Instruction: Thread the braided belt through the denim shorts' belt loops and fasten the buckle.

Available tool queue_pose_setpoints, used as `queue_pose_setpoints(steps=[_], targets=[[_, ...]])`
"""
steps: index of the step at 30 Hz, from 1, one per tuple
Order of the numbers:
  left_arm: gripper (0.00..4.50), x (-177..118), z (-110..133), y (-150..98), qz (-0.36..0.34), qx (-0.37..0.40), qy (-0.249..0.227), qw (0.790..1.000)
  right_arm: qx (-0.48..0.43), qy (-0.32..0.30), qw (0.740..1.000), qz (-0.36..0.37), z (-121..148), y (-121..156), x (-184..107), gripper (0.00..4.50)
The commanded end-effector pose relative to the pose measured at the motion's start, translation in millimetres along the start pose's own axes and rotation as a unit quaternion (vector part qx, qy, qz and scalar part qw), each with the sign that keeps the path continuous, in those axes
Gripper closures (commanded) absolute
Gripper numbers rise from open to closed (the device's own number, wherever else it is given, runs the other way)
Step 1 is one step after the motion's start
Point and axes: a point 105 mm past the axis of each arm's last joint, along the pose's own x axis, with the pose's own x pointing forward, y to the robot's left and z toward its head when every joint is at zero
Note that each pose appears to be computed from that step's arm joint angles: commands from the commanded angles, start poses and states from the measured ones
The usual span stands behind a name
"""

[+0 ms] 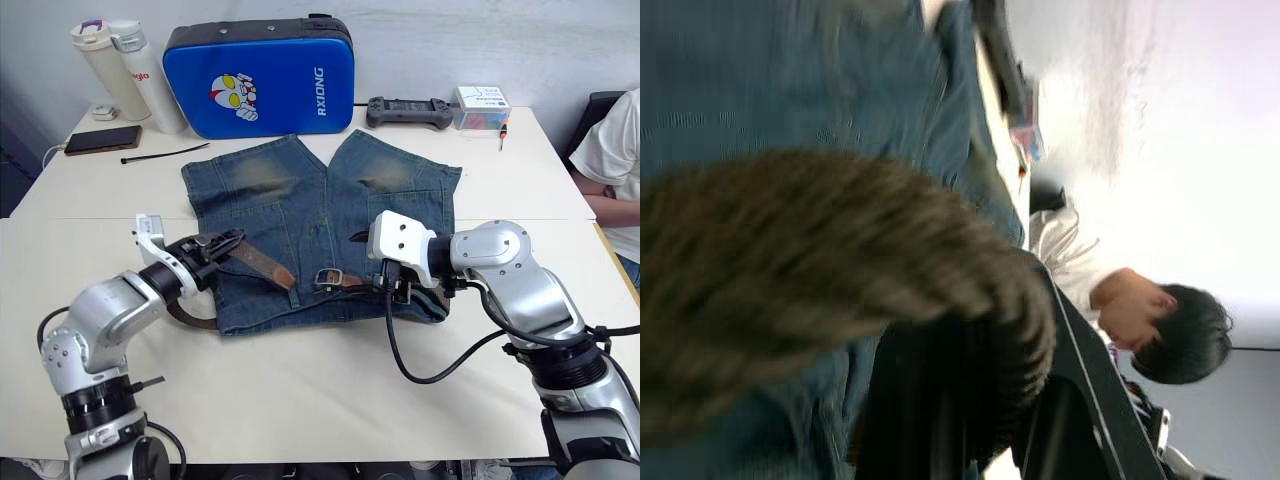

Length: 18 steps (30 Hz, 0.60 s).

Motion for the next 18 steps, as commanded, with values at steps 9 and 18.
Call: queue_pose_setpoints(steps=[9, 18], targets=[[4.5, -24, -7, 22, 0.091, 0.002, -0.039, 0.995, -0.019, 0.005, 1.0, 0.003, 9, -1, -10, 0.09], [4.5, -35, -5, 27, 0.1, -0.034, -0.079, 0.991, -0.015, 0.011, 1.0, 0.022, 7, -1, -10, 0.09]])
